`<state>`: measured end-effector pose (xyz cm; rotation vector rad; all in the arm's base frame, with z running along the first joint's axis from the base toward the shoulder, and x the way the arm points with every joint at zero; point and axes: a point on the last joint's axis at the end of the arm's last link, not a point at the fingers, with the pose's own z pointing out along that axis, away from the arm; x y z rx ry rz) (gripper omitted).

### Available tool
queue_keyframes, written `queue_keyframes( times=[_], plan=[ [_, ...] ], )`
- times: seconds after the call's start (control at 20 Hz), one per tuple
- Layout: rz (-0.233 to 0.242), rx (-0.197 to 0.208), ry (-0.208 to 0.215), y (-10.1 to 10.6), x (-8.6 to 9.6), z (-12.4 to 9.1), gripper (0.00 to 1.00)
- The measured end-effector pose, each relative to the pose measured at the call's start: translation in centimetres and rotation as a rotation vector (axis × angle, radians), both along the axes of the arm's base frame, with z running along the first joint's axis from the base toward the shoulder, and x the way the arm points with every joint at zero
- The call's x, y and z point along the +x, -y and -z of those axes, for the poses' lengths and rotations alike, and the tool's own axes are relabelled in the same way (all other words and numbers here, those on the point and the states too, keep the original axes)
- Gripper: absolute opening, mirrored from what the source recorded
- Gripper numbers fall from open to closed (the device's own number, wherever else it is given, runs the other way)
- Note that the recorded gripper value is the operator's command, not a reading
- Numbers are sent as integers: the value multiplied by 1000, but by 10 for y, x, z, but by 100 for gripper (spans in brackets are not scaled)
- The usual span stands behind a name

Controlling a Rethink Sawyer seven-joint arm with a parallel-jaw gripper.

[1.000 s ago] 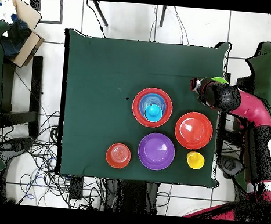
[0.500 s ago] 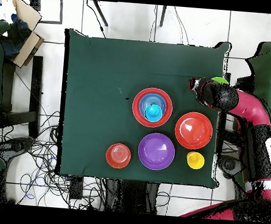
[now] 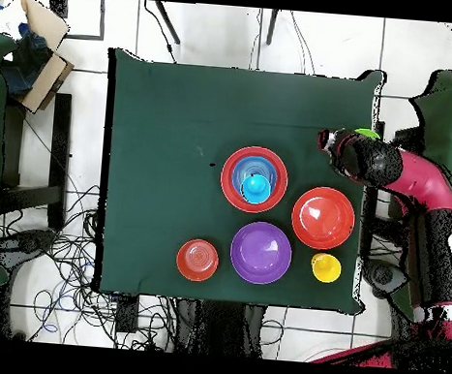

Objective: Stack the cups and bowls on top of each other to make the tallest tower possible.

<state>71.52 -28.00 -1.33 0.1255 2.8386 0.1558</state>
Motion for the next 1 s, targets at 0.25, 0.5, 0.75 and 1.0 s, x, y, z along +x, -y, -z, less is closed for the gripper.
queue_keyframes(
  times=[0.25,0.5,0.75,1.0],
  plan=[
    [0,-13,20,6,4,-22,100],
    [6,-27,46,14,10,-51,100],
    [8,-39,59,19,13,-62,100],
    [18,-27,69,25,15,-59,100]
  ],
)
